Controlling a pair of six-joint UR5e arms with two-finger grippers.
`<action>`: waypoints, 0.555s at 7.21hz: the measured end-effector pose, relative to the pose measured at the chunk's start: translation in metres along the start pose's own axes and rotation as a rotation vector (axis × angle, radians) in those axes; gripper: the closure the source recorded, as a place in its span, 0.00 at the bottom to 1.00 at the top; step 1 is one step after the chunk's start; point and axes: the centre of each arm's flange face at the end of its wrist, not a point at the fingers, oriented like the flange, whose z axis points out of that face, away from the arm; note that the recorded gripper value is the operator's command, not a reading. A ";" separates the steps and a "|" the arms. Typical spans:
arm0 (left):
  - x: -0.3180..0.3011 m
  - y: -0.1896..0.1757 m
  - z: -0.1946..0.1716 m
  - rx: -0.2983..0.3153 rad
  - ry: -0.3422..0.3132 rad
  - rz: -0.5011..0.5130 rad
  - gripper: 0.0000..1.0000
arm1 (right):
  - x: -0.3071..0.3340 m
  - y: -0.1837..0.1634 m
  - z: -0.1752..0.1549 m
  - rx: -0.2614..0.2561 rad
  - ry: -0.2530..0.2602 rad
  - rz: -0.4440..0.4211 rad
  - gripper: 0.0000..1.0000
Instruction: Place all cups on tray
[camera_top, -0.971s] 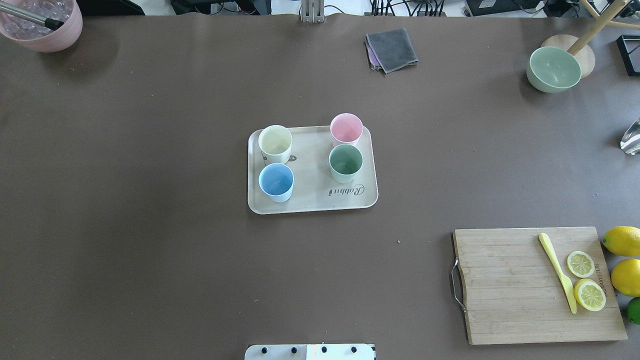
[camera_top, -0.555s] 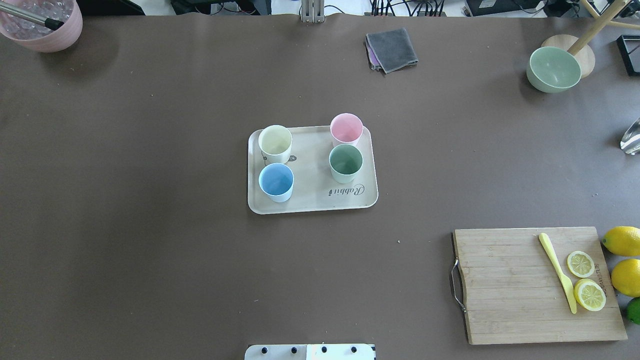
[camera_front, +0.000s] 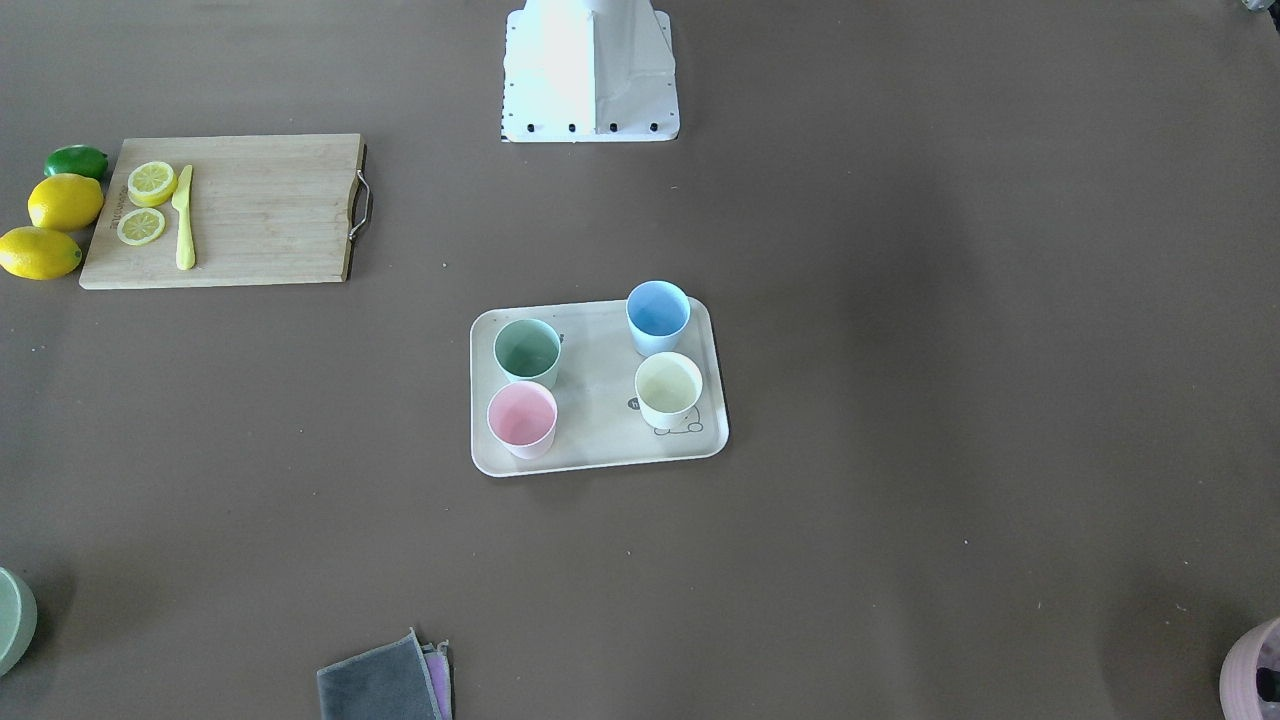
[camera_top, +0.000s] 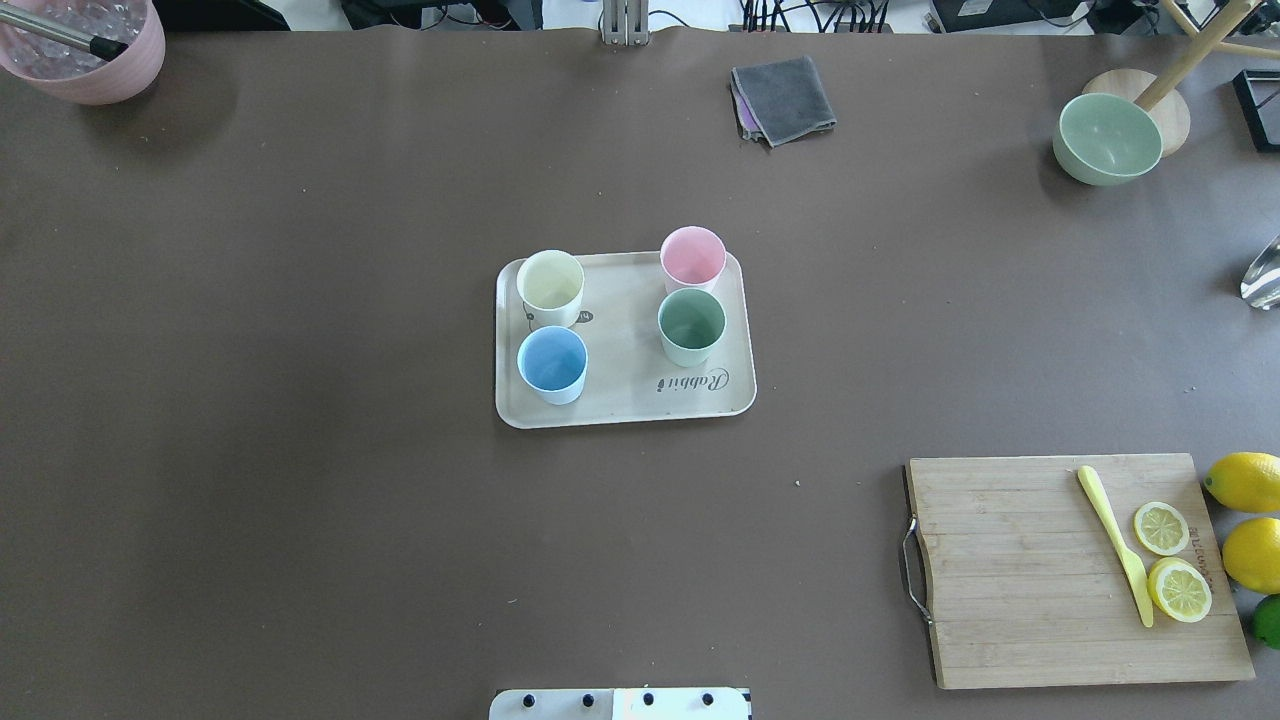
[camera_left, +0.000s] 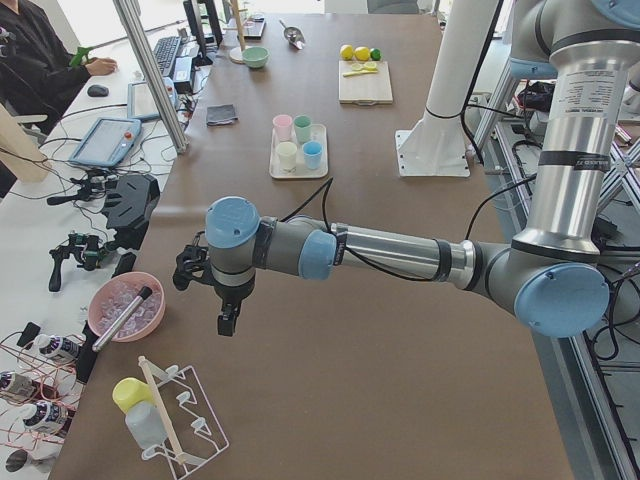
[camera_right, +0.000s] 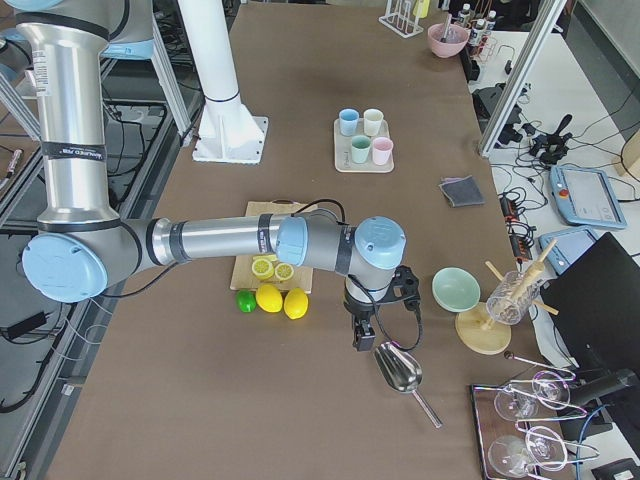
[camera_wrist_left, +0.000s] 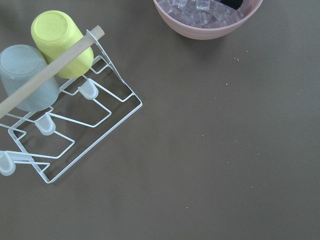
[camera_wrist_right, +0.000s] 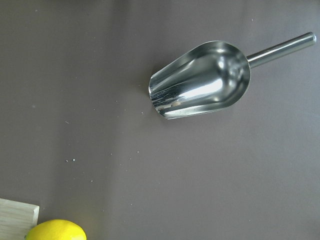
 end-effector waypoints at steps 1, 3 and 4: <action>0.000 0.000 0.000 -0.001 0.000 0.001 0.02 | 0.000 0.000 0.000 -0.001 0.000 0.001 0.00; -0.001 0.001 0.001 -0.002 -0.001 0.001 0.02 | 0.000 0.000 0.000 -0.001 0.000 0.001 0.00; -0.002 0.001 0.001 -0.003 -0.001 0.001 0.02 | 0.000 0.000 0.000 0.000 0.000 0.000 0.00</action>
